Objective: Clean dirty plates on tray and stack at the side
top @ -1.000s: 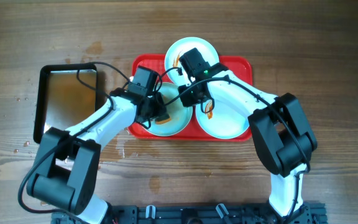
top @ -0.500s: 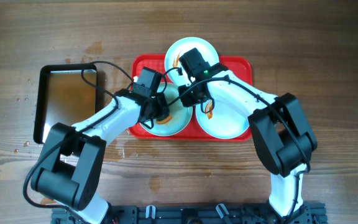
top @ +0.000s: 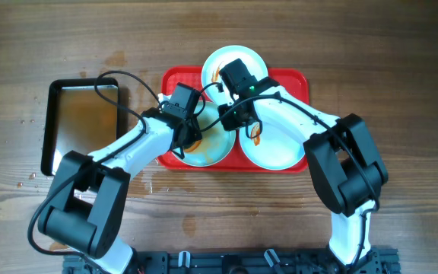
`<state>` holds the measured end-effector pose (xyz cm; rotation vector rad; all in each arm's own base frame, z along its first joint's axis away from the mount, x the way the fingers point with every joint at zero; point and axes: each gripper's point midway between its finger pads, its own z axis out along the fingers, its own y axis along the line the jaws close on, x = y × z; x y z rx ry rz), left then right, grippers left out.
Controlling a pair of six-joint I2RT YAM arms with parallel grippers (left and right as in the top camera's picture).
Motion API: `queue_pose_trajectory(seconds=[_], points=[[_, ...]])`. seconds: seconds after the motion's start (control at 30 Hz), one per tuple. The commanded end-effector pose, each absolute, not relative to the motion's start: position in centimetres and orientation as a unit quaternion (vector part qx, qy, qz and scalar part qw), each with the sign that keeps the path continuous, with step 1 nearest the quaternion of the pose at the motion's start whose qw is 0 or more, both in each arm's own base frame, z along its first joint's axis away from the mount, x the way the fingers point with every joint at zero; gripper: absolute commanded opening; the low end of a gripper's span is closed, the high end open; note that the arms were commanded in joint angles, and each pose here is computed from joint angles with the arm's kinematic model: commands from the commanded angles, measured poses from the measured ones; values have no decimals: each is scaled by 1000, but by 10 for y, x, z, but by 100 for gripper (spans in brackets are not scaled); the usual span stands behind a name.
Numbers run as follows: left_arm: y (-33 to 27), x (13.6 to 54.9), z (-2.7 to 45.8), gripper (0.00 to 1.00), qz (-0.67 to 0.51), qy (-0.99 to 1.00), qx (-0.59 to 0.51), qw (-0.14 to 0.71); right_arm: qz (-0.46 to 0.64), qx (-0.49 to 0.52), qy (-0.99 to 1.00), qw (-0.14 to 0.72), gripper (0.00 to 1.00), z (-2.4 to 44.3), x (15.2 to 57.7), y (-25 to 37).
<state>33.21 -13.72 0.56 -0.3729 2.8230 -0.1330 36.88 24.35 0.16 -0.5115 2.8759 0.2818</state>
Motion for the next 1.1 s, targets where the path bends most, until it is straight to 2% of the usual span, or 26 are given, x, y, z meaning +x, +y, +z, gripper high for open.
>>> queue_pose_trajectory(seconds=[0.0, 0.13, 0.5, 0.67, 0.83, 0.93, 1.07], points=[[-147, 329, 24, 4, -89, 977, -126, 148, 64, -164, 981, 83, 16, -19, 366, 229], [-174, 333, 38, 4, -166, 969, -113, 146, 64, -163, 981, 83, 16, -19, 366, 229], [-195, 312, -8, 4, -177, 976, -109, 66, 64, -163, 981, 84, 17, -19, 366, 229], [-150, 316, -20, 4, -37, 986, -120, 112, 64, -163, 981, 83, 16, -19, 366, 229], [-96, 318, -10, 4, 107, 974, -125, 157, 64, -163, 981, 83, 17, -19, 366, 229], [-84, 320, 5, 4, 134, 967, -127, 178, 64, -164, 981, 83, 17, -19, 366, 229], [-95, 324, 26, 4, 98, 966, -129, 201, 64, -164, 981, 83, 17, -19, 366, 229]])
